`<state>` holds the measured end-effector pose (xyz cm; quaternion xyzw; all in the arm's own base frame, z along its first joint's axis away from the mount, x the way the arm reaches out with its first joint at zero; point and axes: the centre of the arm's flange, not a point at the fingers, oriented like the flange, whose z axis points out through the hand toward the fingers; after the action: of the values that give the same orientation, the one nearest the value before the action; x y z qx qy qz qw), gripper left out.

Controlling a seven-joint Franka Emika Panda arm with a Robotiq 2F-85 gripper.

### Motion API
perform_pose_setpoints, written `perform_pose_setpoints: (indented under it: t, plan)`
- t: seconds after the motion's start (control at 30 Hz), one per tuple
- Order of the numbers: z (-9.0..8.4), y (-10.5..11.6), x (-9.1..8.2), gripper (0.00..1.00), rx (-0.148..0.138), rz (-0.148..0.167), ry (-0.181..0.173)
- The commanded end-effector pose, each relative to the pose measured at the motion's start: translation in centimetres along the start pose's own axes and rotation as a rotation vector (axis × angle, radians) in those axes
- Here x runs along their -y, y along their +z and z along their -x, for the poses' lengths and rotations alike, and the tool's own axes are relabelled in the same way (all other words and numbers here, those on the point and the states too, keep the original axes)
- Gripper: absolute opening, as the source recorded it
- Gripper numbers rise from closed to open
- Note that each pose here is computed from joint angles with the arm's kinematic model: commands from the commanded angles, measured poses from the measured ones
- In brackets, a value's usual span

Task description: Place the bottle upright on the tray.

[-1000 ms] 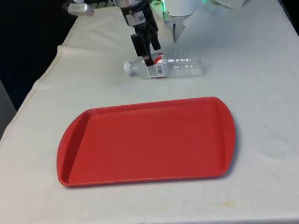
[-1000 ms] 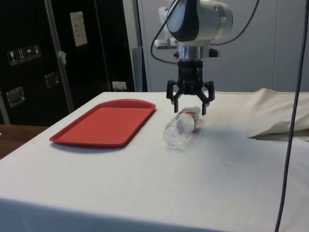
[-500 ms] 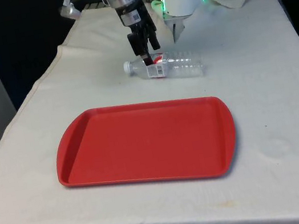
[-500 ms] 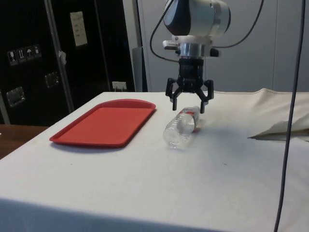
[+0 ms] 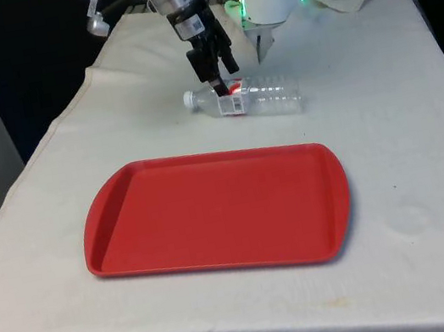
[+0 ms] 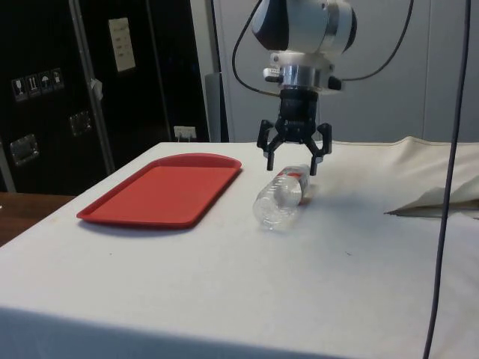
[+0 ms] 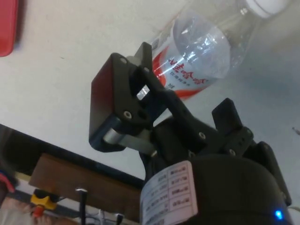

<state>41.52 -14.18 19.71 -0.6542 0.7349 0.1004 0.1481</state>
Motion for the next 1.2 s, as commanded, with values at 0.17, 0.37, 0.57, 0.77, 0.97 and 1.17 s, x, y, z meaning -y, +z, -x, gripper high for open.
perform_pose_setpoints:
  t: [0.17,0.37,0.57,0.77,0.97,1.17]
  plan:
    - [-0.4,0.3,0.3,1.00,0.053,-0.011,-0.006]
    - [-0.7,0.7,0.4,1.00,0.081,-0.011,-0.008]
    - [-1.4,1.0,0.5,1.00,0.120,-0.012,-0.012]
    - [-2.2,1.1,0.5,1.00,0.159,-0.007,-0.017]
    - [-3.3,1.3,0.5,1.00,0.207,-0.003,-0.026]
    - [-4.3,1.3,0.5,1.00,0.249,0.003,-0.037]
